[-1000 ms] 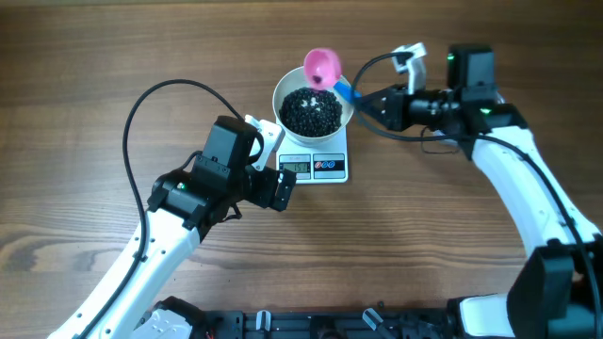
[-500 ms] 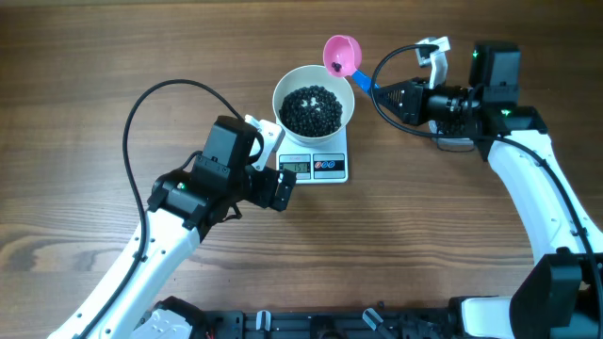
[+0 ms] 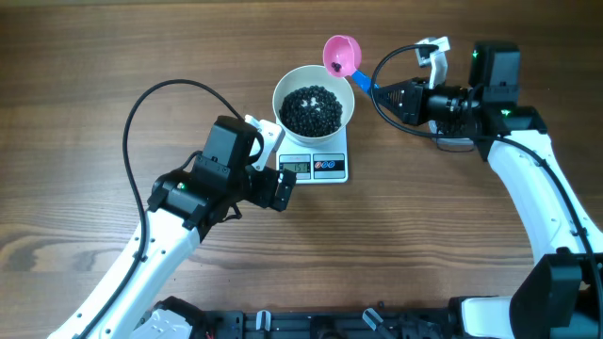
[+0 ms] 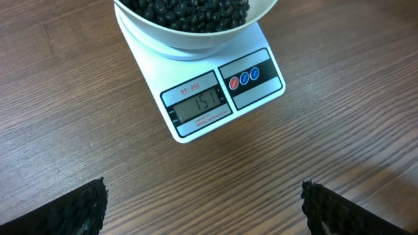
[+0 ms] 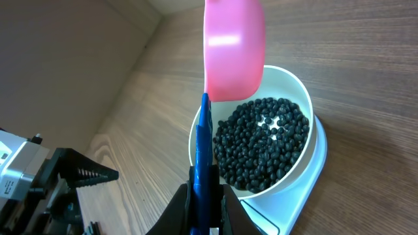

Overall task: Scoop item into bowl and weigh 150g on scale
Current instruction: 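Raise the scoop up and right away from the bowl, then carry the scoop right over the bean tub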

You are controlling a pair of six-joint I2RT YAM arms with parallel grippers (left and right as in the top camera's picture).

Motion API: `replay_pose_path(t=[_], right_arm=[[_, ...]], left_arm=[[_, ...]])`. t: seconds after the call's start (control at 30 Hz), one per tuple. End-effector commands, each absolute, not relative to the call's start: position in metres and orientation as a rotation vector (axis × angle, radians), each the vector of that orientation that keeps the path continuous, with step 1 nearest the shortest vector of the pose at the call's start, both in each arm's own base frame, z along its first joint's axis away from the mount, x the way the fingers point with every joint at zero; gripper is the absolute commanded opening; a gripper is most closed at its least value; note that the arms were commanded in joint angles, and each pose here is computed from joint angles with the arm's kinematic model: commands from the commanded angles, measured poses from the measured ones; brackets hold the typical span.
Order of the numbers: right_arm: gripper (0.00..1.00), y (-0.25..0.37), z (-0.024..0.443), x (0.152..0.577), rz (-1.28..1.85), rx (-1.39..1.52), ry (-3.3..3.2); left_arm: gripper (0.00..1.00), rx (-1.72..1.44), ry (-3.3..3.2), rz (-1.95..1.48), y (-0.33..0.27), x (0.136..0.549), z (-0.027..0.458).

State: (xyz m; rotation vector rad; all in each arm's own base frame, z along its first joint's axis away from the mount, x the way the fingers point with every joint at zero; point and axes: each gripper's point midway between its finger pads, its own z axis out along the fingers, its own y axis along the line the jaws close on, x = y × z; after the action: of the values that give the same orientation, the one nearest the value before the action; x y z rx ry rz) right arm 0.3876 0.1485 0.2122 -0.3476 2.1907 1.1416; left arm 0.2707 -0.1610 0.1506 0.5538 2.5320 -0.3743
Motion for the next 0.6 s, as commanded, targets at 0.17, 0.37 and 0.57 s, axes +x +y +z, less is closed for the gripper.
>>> replay_pose_path(t=[0.17,0.37,0.57], right_arm=[[0.04,0.1514,0.2242,0.3842,1.160,-0.374,2.156],[0.04,0.1514,0.2244,0.3843,1.160,-0.374,2.155],[0.04,0.1441,0.2246,0.3869,1.152,-0.352,2.154]], left_arm=[[1.00,0.551,2.515,-0.374,-0.1634,0.2744,0.1568],[1.00,0.552,2.515,-0.374,-0.1634,0.2744,0.1568],[1.00,0.551,2.515,-0.374,-0.1634,0.2744,0.1568]])
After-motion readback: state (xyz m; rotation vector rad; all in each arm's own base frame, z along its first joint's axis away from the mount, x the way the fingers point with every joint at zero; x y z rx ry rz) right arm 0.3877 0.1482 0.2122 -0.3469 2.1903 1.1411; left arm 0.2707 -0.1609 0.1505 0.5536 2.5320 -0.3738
